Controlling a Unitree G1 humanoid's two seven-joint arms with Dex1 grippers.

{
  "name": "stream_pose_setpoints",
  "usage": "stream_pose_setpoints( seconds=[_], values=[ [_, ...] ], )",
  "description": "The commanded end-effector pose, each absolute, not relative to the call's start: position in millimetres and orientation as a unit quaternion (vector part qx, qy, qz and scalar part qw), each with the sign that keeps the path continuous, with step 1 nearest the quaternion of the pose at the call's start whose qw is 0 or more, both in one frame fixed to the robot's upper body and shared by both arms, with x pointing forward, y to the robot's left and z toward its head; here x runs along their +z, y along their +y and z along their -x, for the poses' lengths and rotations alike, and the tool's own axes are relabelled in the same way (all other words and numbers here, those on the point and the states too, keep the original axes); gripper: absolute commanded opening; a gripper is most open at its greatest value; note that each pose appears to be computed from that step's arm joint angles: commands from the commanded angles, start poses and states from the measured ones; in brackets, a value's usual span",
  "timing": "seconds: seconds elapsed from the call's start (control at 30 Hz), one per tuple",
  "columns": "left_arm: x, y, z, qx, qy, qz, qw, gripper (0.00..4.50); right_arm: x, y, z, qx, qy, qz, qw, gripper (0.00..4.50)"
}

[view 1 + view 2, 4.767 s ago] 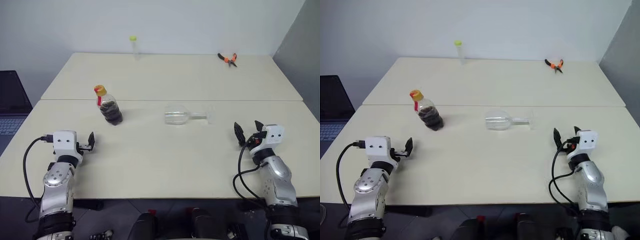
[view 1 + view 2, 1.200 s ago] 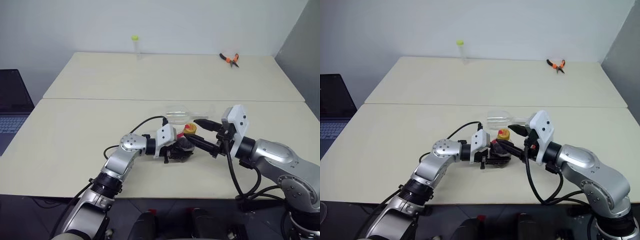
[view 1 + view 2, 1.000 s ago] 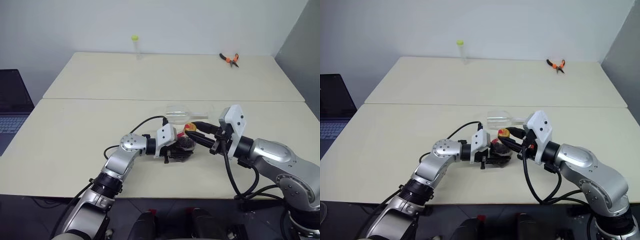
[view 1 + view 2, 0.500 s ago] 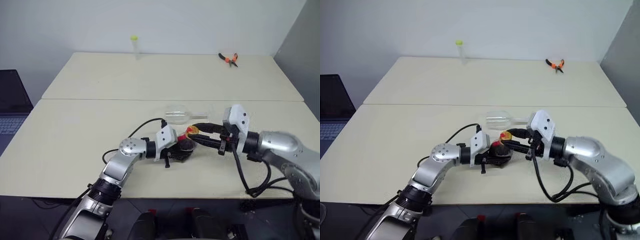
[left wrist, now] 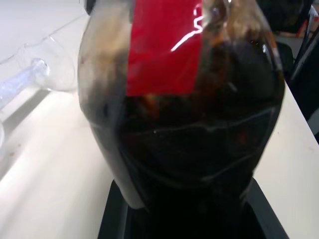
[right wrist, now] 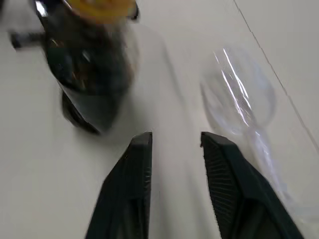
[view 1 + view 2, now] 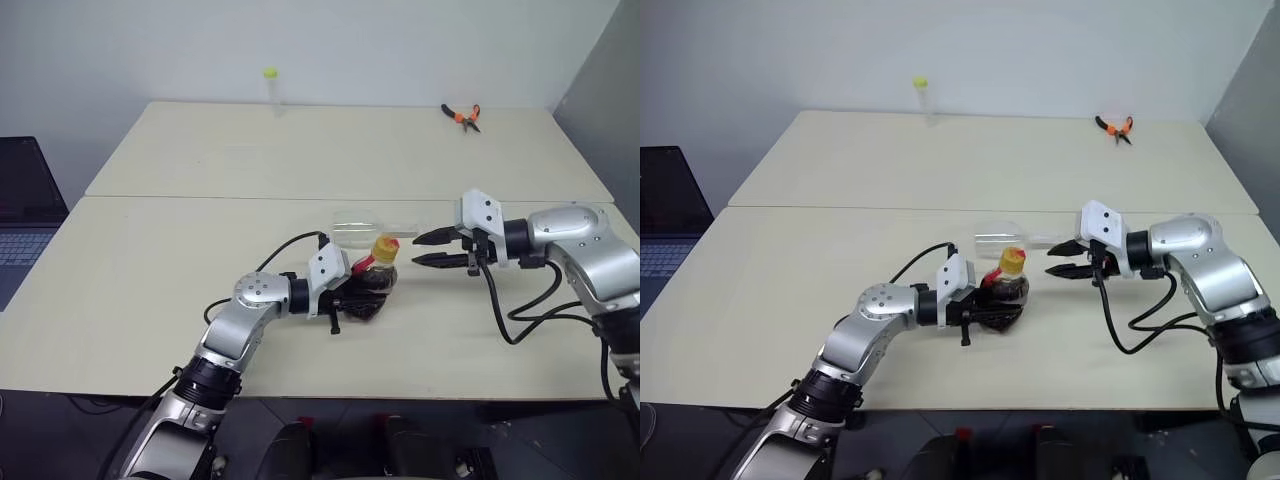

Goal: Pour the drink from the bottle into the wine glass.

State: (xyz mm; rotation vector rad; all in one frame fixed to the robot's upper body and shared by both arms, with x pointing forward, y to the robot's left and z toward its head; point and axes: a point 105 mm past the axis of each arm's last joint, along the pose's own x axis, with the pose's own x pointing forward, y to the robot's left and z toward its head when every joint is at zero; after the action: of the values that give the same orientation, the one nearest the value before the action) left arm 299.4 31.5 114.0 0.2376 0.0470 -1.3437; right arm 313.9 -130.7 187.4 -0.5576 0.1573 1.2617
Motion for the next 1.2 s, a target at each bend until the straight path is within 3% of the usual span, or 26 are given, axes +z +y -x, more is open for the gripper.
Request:
stream_pose_setpoints(
  seconds=[0.03, 0.2, 0.3, 0.5, 0.73, 1.2],
  values=[
    [131, 30, -301, -0.609, -0.02, -0.115, 0.784, 0.76, 219, -130, -296, 0.546, 0.02, 0.191, 0.815, 2.91],
    [133, 30, -309, -0.593, -0.027, -0.121, 0.795, 0.76, 219, -133, -267, 0.496, 0.014, 0.105, 0.862, 2.91],
    [132, 32, -317, -0.581, -0.03, -0.132, 0.802, 0.76, 221, -113, -250, 0.473, -0.016, 0.042, 0.88, 2.91],
    [130, 29, -318, -0.588, -0.032, -0.139, 0.796, 0.76, 223, -82, -258, 0.386, -0.06, 0.002, 0.92, 2.91],
    [129, 27, -317, -0.593, -0.033, -0.143, 0.791, 0.76, 216, -88, -276, 0.334, -0.064, 0.008, 0.94, 2.91],
    [128, 29, -319, -0.59, -0.03, -0.145, 0.794, 0.75, 212, -75, -260, 0.408, -0.052, -0.014, 0.912, 2.91]
  ],
)
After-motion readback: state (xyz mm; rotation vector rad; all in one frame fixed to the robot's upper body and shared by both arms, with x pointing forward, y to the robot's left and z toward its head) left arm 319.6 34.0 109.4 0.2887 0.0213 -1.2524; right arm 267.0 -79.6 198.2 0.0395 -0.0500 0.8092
